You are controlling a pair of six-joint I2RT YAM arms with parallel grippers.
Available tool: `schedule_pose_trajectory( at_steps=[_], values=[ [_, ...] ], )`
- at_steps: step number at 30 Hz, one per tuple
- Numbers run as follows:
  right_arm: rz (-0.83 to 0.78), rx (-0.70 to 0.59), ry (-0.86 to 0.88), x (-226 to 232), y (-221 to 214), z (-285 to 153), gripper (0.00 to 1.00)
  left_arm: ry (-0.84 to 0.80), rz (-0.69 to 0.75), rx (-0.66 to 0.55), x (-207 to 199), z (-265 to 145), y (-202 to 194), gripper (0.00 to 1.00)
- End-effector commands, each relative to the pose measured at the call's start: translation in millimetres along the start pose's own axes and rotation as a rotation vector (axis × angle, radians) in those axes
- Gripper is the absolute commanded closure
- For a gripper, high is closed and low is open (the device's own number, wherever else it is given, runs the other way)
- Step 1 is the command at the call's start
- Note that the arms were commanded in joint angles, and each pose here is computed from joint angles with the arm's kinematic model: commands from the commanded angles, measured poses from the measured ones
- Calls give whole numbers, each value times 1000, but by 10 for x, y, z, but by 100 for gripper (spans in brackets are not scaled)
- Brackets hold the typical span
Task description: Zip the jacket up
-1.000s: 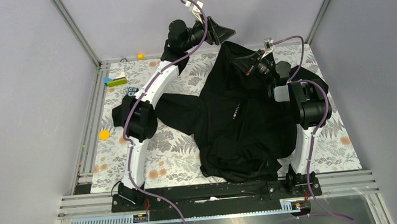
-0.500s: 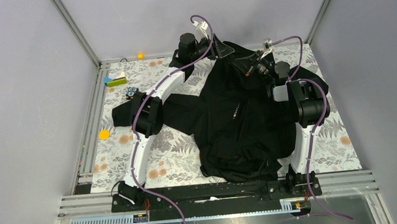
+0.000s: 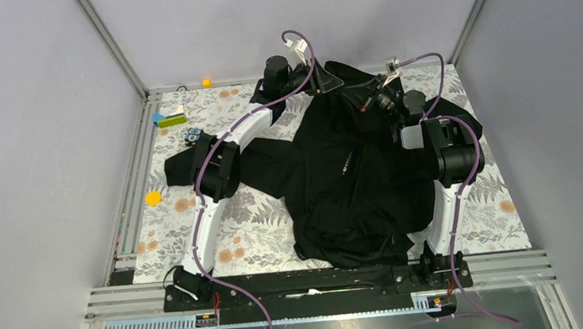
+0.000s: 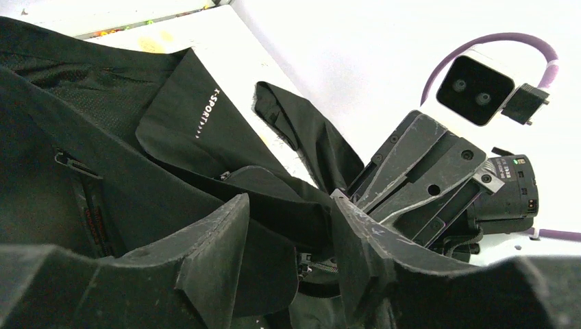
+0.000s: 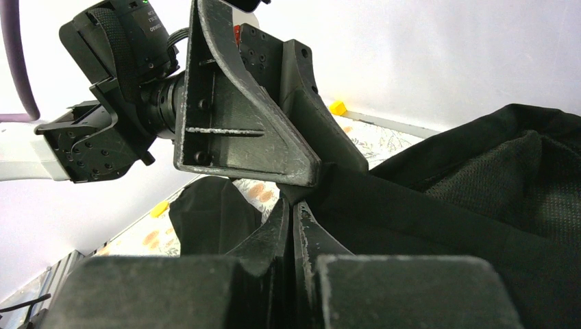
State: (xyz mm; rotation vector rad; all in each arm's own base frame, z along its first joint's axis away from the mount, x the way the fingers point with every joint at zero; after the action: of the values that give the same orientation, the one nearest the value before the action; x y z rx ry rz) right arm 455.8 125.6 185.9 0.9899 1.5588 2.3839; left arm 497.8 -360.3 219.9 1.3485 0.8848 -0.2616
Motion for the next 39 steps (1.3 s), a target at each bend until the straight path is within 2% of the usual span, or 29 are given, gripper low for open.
schedule_pose_trajectory(
  at_steps=[1,3,6,9,11,12,14,15,21,26,31,35,36,39],
  values=[
    [-182,-111,112,215,311,78,100,-93,63,-28,-386,-63,202,42],
    [-180,-110,112,209,302,77,100,-99,64,-36,-417,-78,217,38],
    [-177,-113,108,201,302,78,100,-107,68,-34,-458,-79,215,38],
    [-178,-114,105,201,303,75,100,-104,66,-26,-448,-63,183,50],
    [-176,-114,105,197,299,77,100,-103,61,-26,-439,-60,174,53],
    [-176,-114,106,200,300,78,100,-106,61,-26,-445,-62,175,50],
    [-174,-111,110,201,294,84,100,-113,62,-30,-472,-72,190,34],
    [-172,-110,111,199,293,87,100,-118,64,-36,-496,-80,205,31],
    [-166,-108,112,195,279,99,100,-106,79,-48,-528,-101,228,29],
    [-169,-113,109,205,290,96,100,-98,78,-42,-520,-68,195,50],
    [-169,-117,105,201,292,95,100,-96,76,-32,-516,-33,164,64],
    [-153,-134,78,183,299,86,100,-96,77,-35,-533,-22,159,91],
    [-138,-142,63,175,297,84,97,-94,75,-37,-537,-24,164,99],
    [-93,-167,-2,148,294,42,79,-85,76,-45,-547,-37,175,100]
  ],
)
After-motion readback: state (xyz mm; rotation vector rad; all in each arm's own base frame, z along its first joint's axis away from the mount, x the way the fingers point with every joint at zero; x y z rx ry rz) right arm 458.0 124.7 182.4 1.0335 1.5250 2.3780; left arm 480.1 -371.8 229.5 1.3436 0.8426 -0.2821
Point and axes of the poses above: each gripper's point midway between its finger pads, its own z axis out along the fingers, its own x axis along the line the jaws close on, y = z × x, the point moved 7 cm from there along -z, back along the fingers, and after that the axes turned 1 degree about z, right-handed, at the moved point
